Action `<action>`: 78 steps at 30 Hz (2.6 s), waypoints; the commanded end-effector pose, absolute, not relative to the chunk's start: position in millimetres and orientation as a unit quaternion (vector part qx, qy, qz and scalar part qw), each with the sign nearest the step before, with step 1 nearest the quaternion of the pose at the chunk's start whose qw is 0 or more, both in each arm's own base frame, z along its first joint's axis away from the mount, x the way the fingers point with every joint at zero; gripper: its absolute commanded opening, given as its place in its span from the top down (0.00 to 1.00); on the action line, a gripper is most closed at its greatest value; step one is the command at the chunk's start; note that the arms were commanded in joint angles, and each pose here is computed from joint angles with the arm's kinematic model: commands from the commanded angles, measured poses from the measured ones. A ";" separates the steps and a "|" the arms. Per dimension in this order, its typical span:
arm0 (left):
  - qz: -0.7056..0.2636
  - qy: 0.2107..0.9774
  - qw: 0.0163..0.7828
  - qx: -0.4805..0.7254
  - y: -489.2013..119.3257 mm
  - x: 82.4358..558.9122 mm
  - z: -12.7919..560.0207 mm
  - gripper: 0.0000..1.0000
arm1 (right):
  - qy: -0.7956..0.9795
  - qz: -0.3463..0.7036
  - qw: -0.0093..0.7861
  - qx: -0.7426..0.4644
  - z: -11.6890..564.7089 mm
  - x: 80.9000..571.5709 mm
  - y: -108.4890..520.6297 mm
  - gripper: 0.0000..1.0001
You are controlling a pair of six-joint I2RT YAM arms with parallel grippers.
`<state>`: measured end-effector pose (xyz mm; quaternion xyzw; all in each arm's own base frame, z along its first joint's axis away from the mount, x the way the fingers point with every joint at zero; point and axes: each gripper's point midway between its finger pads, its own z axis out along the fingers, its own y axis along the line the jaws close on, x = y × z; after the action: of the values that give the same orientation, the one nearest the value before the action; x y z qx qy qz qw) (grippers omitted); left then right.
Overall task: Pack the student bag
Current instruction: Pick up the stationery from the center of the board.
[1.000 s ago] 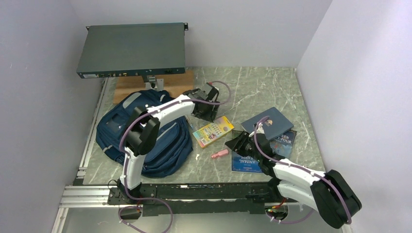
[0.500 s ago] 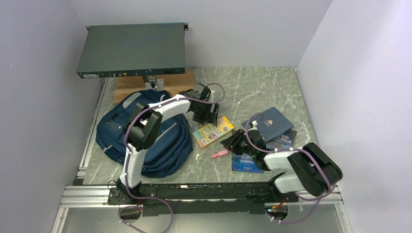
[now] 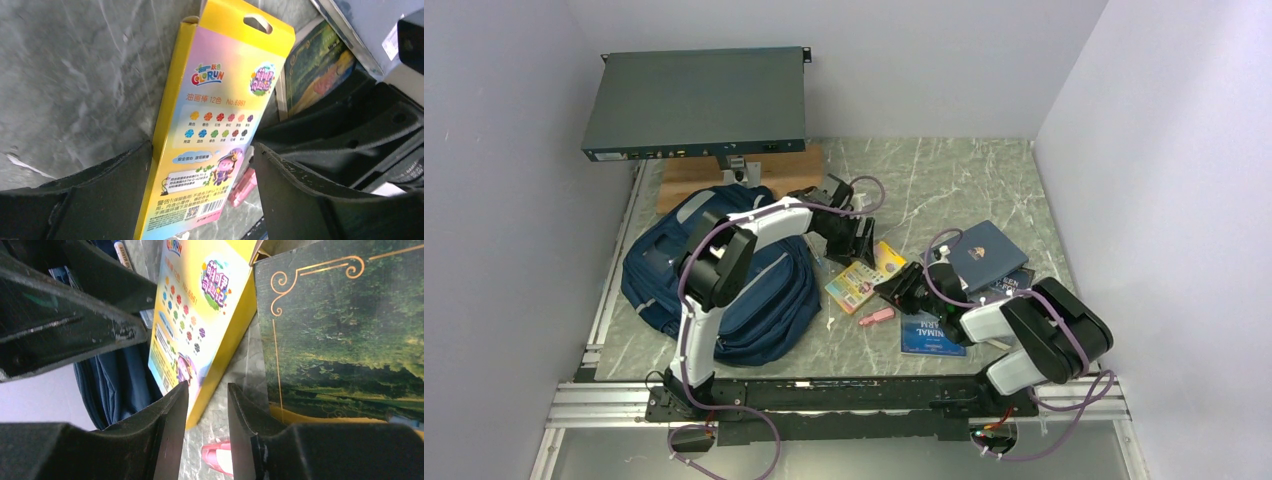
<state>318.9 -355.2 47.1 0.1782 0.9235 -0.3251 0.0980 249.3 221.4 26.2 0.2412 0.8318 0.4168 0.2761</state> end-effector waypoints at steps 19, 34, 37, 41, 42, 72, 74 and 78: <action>-0.410 0.889 0.147 0.139 -340.3 268.1 120.7 0.23 | 0.791 0.570 0.216 0.061 50.2 245.2 292.4 0.60; -0.363 0.909 0.174 0.107 -301.4 245.9 109.9 0.23 | 0.798 0.568 0.200 0.018 38.1 250.1 317.9 0.58; -0.341 0.916 0.187 0.097 -288.7 243.2 108.3 0.22 | 0.801 0.564 0.199 -0.001 38.3 252.7 322.7 0.57; -0.299 0.924 0.216 0.098 -271.7 248.7 110.9 0.16 | 0.804 0.561 0.199 -0.008 37.7 257.0 326.0 0.56; -0.282 0.928 0.222 0.099 -266.8 251.7 111.4 0.15 | 0.804 0.561 0.198 -0.009 36.5 257.5 326.8 0.56; -0.109 0.943 0.302 0.087 -250.0 339.0 109.5 0.16 | 0.795 0.578 0.185 -0.010 35.2 252.6 331.9 0.57; -0.109 0.944 0.299 0.085 -253.5 342.4 106.9 0.15 | 0.795 0.578 0.184 -0.010 34.6 252.1 332.0 0.57; -0.099 0.952 0.279 0.078 -253.5 342.6 93.9 0.13 | 0.792 0.583 0.182 -0.009 35.5 251.9 333.1 0.57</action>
<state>339.7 -258.8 97.1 0.0823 0.9459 -0.1216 0.2892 252.7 329.5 31.4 0.0035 0.7997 0.5749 0.1729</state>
